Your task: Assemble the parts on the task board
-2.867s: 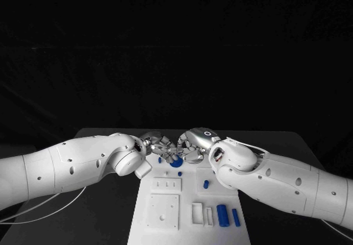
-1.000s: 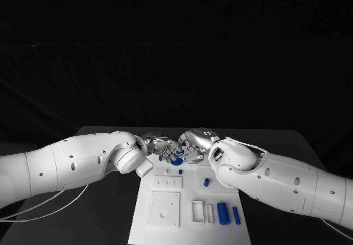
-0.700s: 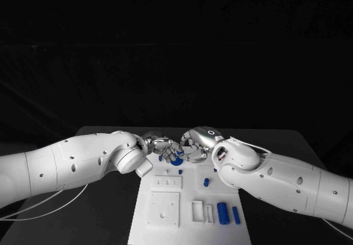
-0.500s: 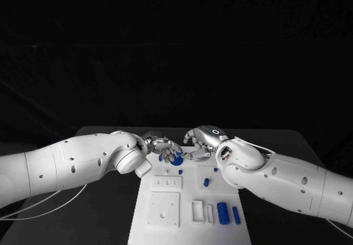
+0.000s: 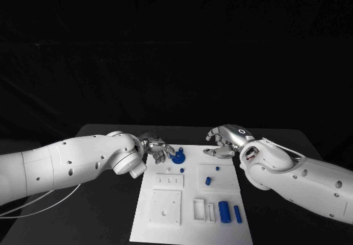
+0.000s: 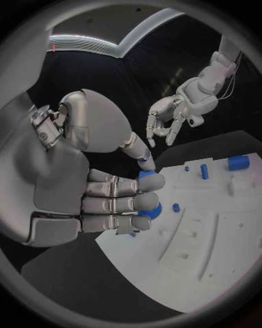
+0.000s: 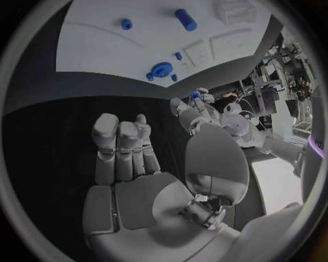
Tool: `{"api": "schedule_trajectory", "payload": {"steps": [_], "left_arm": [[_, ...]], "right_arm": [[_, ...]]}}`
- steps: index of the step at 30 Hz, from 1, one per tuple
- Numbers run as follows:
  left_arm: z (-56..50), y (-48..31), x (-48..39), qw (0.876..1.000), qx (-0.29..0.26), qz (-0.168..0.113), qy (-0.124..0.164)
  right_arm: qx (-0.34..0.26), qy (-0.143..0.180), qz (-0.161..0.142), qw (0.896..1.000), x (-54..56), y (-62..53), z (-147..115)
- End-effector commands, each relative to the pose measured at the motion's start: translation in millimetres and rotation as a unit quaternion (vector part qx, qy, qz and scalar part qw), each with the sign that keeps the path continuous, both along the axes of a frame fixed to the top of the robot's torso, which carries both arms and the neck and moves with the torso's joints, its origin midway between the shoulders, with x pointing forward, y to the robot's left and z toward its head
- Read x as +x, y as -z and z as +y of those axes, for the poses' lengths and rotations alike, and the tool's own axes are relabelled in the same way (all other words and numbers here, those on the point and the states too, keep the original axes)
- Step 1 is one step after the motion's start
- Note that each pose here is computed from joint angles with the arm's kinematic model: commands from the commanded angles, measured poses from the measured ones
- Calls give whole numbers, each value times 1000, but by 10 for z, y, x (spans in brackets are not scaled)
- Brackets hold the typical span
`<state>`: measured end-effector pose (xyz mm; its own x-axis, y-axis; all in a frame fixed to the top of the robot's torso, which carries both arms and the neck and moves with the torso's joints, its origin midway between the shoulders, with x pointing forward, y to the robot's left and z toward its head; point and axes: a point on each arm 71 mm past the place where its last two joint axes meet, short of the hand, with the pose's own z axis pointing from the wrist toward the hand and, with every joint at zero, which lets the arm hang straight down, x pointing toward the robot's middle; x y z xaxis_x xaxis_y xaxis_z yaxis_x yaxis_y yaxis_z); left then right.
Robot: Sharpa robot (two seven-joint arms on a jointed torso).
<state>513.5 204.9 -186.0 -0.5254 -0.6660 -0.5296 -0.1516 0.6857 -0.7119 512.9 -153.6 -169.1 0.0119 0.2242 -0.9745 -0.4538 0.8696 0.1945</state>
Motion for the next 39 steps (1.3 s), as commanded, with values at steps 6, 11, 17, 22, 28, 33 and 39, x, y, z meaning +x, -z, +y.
{"api": "schedule_trajectory", "payload": {"steps": [6,11,17,22,28,33,39], "left_arm": [[-9,128,-28,995,101,-2,25],[-49,180,-39,989,140,-21,38],[-115,344,-86,985,161,-20,51],[-131,418,-112,985,162,-11,55],[-136,440,-111,984,165,-4,61],[-159,485,-119,984,167,7,67],[-159,517,-130,983,169,16,72]], "right_arm": [[31,33,13,999,70,-34,-267],[35,39,14,999,95,-51,-303],[44,44,10,998,133,-95,-322],[52,49,10,997,163,-123,-345],[54,52,11,997,177,-127,-361],[51,54,9,997,189,-131,-368],[49,53,9,997,191,-129,-359]]}}
